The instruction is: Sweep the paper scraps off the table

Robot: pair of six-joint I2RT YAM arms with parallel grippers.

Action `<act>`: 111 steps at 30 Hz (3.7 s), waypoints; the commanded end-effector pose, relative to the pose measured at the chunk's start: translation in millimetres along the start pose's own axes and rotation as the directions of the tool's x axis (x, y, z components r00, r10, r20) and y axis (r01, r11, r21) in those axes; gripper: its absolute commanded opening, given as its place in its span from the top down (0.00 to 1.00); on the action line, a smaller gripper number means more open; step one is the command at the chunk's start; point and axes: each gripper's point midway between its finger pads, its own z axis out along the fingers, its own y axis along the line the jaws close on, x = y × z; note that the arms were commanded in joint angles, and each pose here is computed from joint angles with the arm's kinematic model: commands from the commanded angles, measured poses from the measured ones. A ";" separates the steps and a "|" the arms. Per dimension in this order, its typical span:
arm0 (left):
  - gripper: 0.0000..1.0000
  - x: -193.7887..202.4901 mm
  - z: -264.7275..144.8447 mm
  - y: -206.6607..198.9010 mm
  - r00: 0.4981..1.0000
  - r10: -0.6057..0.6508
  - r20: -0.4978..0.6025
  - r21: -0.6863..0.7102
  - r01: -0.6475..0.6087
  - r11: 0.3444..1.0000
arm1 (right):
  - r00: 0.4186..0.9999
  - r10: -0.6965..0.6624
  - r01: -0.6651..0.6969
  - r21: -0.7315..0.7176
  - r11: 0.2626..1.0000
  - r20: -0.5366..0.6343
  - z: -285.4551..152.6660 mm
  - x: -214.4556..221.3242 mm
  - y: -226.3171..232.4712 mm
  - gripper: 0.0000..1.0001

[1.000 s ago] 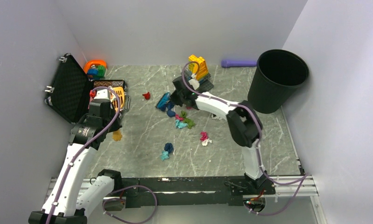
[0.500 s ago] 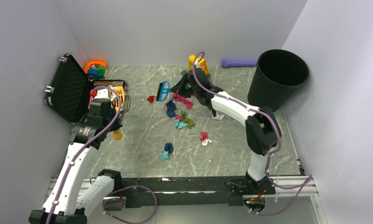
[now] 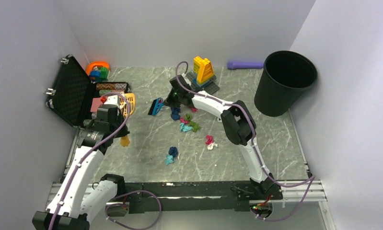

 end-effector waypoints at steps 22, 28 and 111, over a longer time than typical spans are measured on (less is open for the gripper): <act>1.00 -7.0 8.0 -14.6 1.000 0.010 0.000 0.068 -0.010 0.998 | 0.761 -0.644 0.632 -0.307 0.711 0.076 -241.0 28.1 37.2 1.00; 1.00 -5.6 8.7 -12.5 1.000 0.015 -0.008 0.056 -0.014 0.998 | 0.549 -0.830 0.725 -0.439 0.531 -0.098 -245.9 137.0 44.3 1.00; 1.00 138.0 -24.1 -133.1 0.676 0.644 -0.359 0.522 -0.426 0.739 | 0.831 -0.554 0.305 0.872 0.383 -0.048 -261.2 -124.1 -205.5 1.00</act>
